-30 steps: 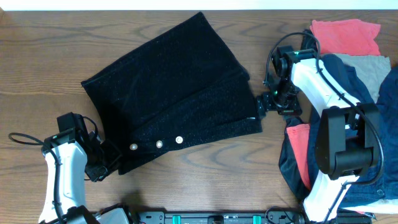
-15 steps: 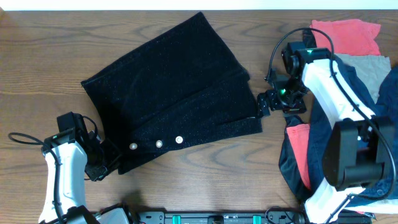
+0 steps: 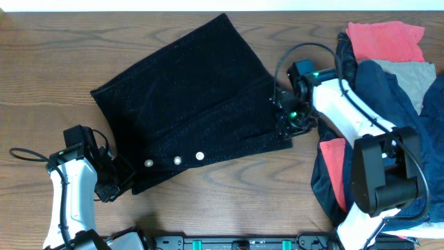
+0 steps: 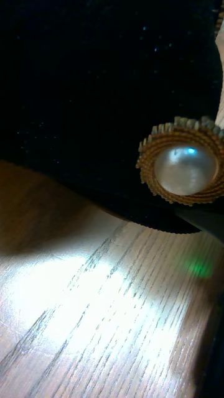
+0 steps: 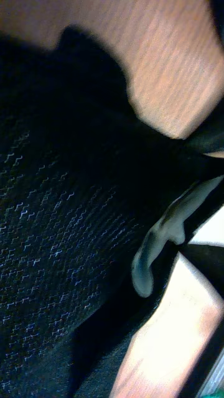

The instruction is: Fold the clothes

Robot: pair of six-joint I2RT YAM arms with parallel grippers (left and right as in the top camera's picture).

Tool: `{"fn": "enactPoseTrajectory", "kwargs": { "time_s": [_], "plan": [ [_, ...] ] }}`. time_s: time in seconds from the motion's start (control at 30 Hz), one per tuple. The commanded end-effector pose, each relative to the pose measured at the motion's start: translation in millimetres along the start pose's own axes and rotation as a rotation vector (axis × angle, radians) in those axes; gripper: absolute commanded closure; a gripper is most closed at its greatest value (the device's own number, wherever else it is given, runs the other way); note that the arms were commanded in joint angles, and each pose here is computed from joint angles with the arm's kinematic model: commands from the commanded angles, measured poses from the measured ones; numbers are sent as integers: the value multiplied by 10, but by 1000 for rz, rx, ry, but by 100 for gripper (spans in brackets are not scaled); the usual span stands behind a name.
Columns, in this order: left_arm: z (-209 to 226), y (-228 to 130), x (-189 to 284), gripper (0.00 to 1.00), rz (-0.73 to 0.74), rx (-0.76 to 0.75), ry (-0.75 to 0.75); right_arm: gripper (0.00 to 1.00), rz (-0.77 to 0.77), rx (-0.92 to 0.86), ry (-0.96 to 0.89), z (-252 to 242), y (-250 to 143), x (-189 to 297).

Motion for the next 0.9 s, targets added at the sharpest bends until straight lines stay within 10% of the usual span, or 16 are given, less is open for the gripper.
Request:
{"fn": "enactPoseTrajectory", "kwargs": {
  "time_s": [0.0, 0.67, 0.7, 0.8, 0.87],
  "plan": [
    [19, 29, 11, 94, -14, -2, 15, 99, -40, 12, 0, 81, 100, -33],
    [16, 36, 11, 94, -18, -3, 13, 99, -873, -9, -135, -283, 1565, 1037],
    [15, 36, 11, 94, -18, -3, 12, 90, -864, -11, -136, -278, 1559, 1014],
    [11, 42, 12, 94, -21, -4, 11, 11, -810, -23, -137, -287, 1510, 893],
    [11, 42, 11, 94, -21, -4, 11, 1, -742, -70, -185, -371, 1404, 811]
  ]
}}
Point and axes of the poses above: each gripper's point midway between its finger pads, its own x axis back along the fingers, its own z axis along the line the jaws close on, y = z × x, the point moved 5 cm from there along x, back along the fingers, and after that the axes turned 10 degrees about x, right-handed, at the moved point
